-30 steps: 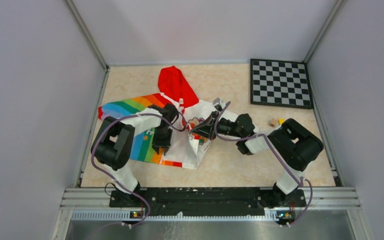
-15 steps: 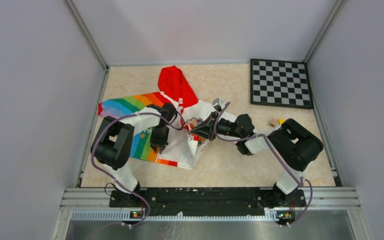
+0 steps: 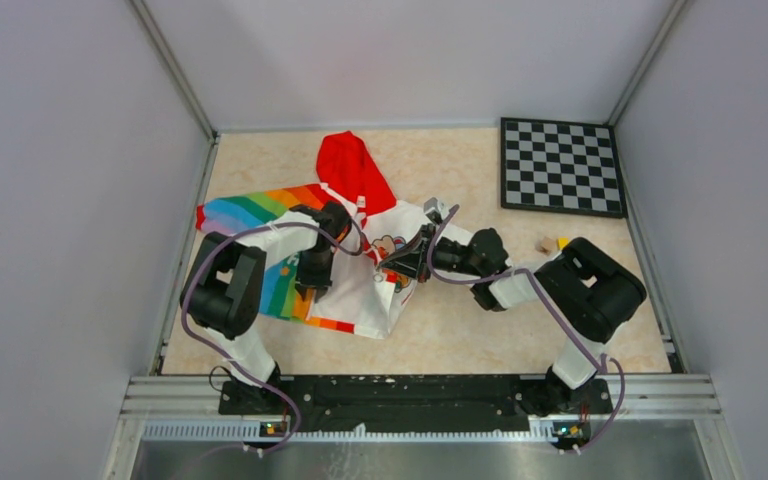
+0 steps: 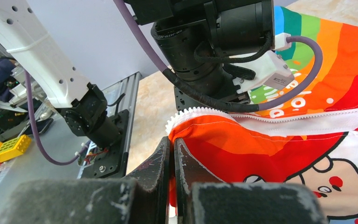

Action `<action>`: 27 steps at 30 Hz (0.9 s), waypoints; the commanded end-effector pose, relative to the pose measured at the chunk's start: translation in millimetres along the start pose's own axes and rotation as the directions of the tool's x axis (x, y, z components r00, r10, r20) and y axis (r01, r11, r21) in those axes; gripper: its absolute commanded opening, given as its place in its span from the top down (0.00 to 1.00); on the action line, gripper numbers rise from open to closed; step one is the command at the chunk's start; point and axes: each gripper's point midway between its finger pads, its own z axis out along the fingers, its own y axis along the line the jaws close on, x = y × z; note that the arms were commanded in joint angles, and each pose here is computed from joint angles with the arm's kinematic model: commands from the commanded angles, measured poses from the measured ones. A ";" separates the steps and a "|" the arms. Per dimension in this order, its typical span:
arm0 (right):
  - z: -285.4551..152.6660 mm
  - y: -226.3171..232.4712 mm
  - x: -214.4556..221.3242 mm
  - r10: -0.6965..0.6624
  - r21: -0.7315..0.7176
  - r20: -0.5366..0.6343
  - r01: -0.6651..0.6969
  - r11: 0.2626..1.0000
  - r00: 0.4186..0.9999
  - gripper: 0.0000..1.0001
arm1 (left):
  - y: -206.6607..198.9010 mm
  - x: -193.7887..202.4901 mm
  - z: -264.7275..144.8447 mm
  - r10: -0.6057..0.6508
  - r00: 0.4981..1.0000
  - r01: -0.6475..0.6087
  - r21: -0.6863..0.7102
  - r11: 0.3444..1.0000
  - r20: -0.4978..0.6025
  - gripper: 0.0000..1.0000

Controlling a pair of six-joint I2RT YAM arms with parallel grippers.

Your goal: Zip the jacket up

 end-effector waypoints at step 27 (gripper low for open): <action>5.9 21.2 -17.3 -0.086 -0.069 0.042 0.089 0.994 0.995 1.00 | 1.0 -14.3 -0.7 -0.002 1.000 -0.001 0.093 0.996 0.029 0.79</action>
